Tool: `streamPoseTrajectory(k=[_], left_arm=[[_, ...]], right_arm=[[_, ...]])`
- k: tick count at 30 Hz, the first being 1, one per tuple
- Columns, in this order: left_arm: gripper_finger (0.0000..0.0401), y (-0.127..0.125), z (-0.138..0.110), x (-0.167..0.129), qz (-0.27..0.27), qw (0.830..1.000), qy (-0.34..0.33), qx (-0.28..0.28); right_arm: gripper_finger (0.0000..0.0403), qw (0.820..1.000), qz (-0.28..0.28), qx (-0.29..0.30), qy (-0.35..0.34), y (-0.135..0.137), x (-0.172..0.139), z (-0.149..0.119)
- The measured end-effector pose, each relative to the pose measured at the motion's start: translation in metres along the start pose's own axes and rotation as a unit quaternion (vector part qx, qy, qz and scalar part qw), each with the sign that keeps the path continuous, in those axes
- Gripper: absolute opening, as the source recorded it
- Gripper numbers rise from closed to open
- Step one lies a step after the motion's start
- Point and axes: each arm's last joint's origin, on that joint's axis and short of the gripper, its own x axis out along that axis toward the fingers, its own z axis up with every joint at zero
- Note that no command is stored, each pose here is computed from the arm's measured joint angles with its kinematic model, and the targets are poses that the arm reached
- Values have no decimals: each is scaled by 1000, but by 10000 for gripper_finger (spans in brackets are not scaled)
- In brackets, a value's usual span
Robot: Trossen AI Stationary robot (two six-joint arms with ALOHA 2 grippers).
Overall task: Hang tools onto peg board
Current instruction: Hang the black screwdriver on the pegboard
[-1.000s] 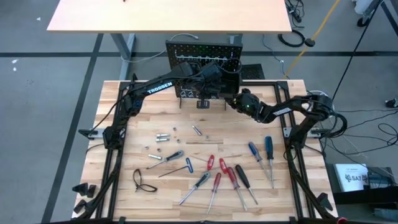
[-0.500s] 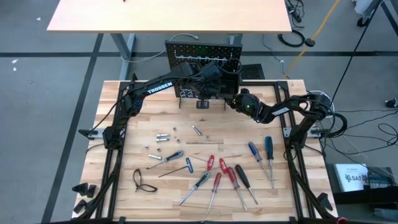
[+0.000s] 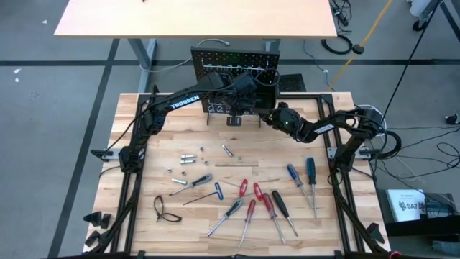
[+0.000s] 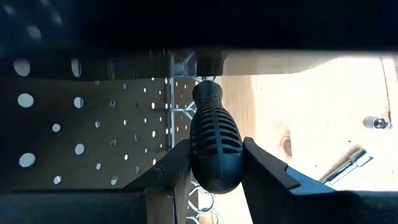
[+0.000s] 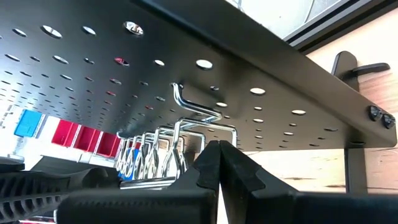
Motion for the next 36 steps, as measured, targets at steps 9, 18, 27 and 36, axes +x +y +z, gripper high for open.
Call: streamPoseTrajectory(k=[9,18,27,36], left_arm=[[123,1,-1,-2,12,1000,7,4],[123,1,-1,-4,15,1000,6,3],[123,2,0,-5,20,1000,-2,0],[123,3,2,-5,25,1000,-11,-1]], right_arm=[[0,1000,0,-2,0,0,0,0],[0,1000,0,-4,0,0,0,0],[0,1000,-6,-6,3,-1,0,-1],[0,1000,-7,-8,3,-1,0,-1]])
